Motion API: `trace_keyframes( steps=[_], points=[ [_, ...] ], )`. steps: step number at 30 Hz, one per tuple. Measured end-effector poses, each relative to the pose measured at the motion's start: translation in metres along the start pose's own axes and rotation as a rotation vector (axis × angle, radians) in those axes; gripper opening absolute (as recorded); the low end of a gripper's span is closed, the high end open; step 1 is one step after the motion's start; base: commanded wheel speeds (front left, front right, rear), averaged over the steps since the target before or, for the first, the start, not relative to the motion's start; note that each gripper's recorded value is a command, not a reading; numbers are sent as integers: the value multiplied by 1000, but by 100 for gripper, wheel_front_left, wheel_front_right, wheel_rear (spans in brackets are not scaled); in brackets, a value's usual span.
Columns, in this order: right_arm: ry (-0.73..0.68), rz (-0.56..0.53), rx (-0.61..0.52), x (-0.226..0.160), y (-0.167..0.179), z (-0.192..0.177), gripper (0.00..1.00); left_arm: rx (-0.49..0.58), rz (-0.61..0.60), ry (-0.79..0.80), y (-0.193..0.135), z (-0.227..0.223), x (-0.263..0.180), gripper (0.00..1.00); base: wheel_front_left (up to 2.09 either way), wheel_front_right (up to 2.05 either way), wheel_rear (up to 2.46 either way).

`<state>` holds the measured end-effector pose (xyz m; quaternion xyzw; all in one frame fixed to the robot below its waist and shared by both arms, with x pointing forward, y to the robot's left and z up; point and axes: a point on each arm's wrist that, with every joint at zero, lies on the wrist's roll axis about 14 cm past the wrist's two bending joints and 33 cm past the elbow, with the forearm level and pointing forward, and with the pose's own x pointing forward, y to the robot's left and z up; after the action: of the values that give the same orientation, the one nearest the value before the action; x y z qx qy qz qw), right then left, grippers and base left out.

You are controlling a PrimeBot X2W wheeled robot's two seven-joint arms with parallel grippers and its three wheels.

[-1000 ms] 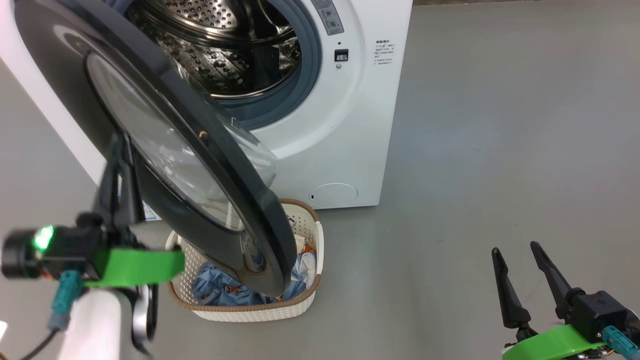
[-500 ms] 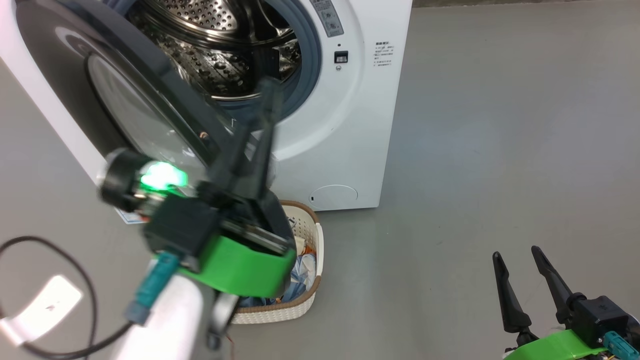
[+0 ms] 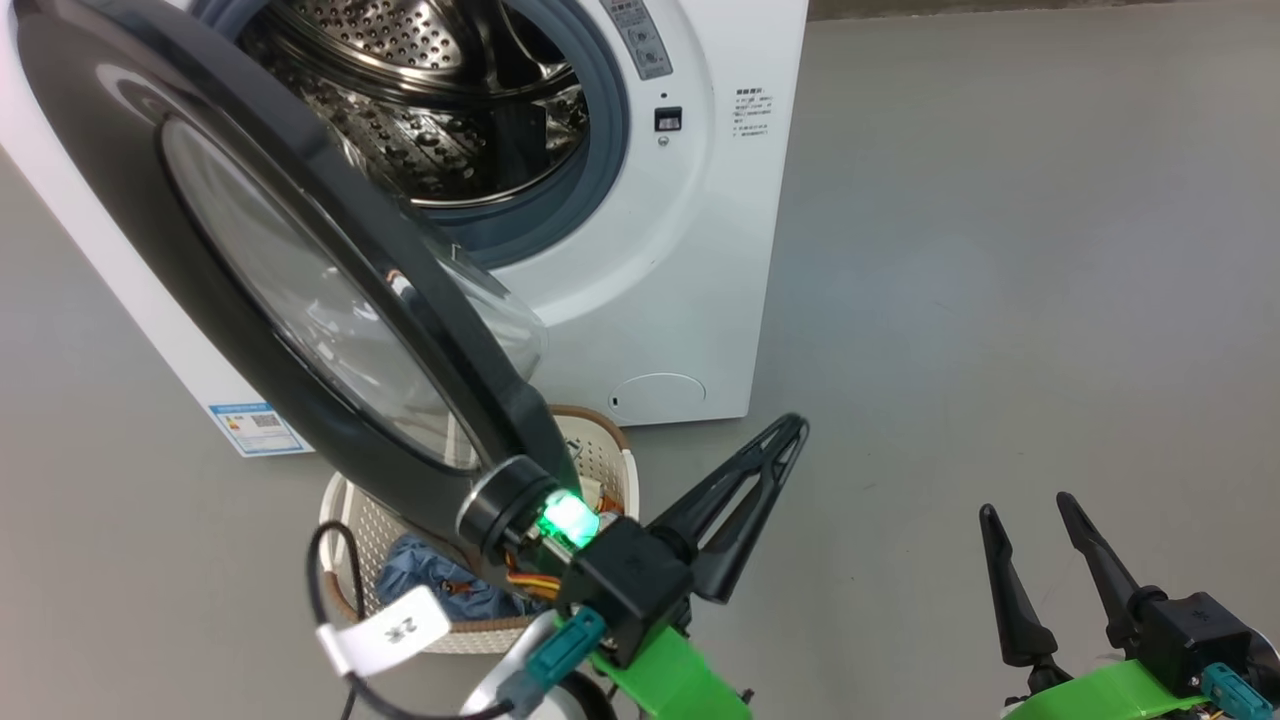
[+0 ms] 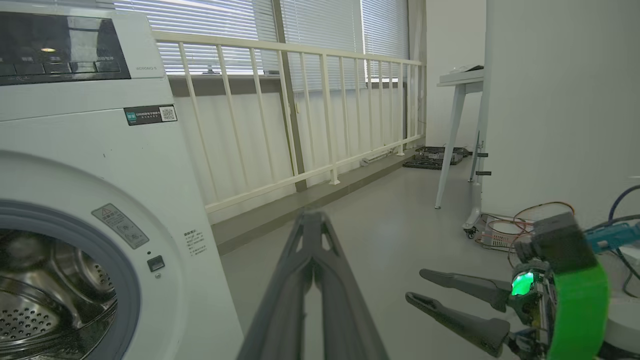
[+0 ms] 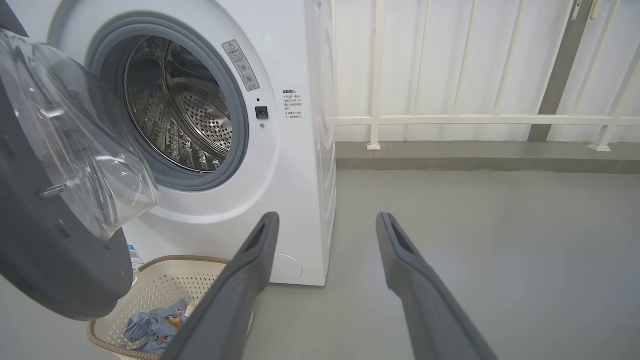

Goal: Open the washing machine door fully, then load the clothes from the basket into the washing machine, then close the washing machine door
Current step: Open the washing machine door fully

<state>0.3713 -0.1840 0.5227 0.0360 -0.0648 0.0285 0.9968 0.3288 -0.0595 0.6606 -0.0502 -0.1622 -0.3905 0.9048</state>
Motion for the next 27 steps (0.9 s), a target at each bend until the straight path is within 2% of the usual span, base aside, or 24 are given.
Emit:
trace_keyframes(
  steps=[6, 13, 27],
  points=[
    [8, -3, 1, 0, 0, -3, 100, -11, 55, 130, 13, -40, -8, 0, 0, 0, 0],
    [14, -5, 2, 0, -1, -5, 100, -16, 187, 235, 51, -75, -19, 0, 0, 0, 0],
    [14, -9, 4, 0, -2, -5, 100, -22, 292, 302, 82, -101, -32, 0, 0, 0, 0]
  ],
)
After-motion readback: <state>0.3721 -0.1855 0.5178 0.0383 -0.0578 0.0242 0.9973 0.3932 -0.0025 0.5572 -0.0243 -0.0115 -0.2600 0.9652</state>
